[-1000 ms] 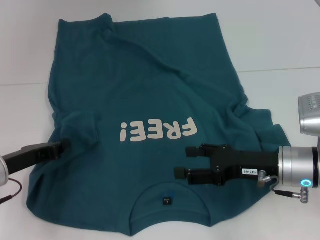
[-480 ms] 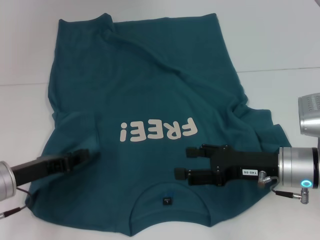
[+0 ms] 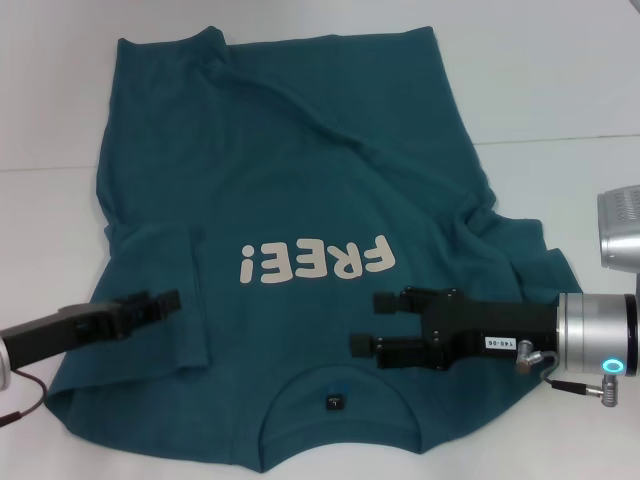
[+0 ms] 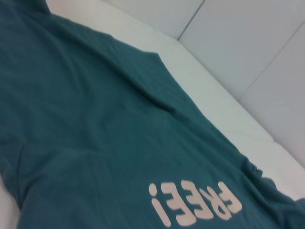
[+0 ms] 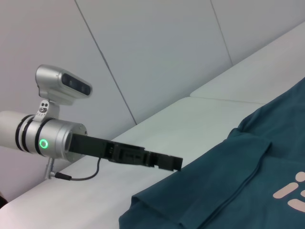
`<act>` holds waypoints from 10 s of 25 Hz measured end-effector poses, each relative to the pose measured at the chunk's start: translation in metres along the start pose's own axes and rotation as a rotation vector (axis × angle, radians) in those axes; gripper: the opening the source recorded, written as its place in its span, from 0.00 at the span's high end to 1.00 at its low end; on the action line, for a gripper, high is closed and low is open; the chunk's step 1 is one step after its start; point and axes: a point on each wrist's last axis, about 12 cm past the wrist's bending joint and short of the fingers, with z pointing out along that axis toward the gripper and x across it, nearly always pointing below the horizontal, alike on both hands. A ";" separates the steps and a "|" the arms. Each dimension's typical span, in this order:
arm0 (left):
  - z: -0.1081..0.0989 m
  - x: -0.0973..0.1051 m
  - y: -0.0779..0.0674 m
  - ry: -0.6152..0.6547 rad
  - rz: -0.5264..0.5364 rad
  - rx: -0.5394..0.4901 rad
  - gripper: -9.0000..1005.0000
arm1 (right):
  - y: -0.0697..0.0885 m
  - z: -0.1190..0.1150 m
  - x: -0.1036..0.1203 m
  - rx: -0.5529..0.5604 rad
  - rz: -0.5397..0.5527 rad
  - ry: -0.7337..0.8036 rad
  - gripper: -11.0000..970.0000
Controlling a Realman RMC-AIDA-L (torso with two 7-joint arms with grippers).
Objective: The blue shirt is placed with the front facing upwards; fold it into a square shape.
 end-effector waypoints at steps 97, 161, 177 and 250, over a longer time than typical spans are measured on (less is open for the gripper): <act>0.004 0.001 -0.003 -0.081 0.001 0.030 0.09 | -0.079 -0.076 -0.011 0.702 0.442 0.034 0.76; 0.010 0.002 -0.004 -0.080 -0.019 0.034 0.10 | -0.090 -0.129 -0.050 0.814 0.358 -0.137 0.92; 0.010 0.001 -0.004 -0.083 -0.022 0.026 0.10 | -0.084 -0.084 -0.071 0.696 0.306 -0.112 0.91; 0.013 0.006 -0.004 -0.071 -0.024 0.029 0.10 | -0.078 -0.043 -0.017 0.677 0.438 -0.017 0.73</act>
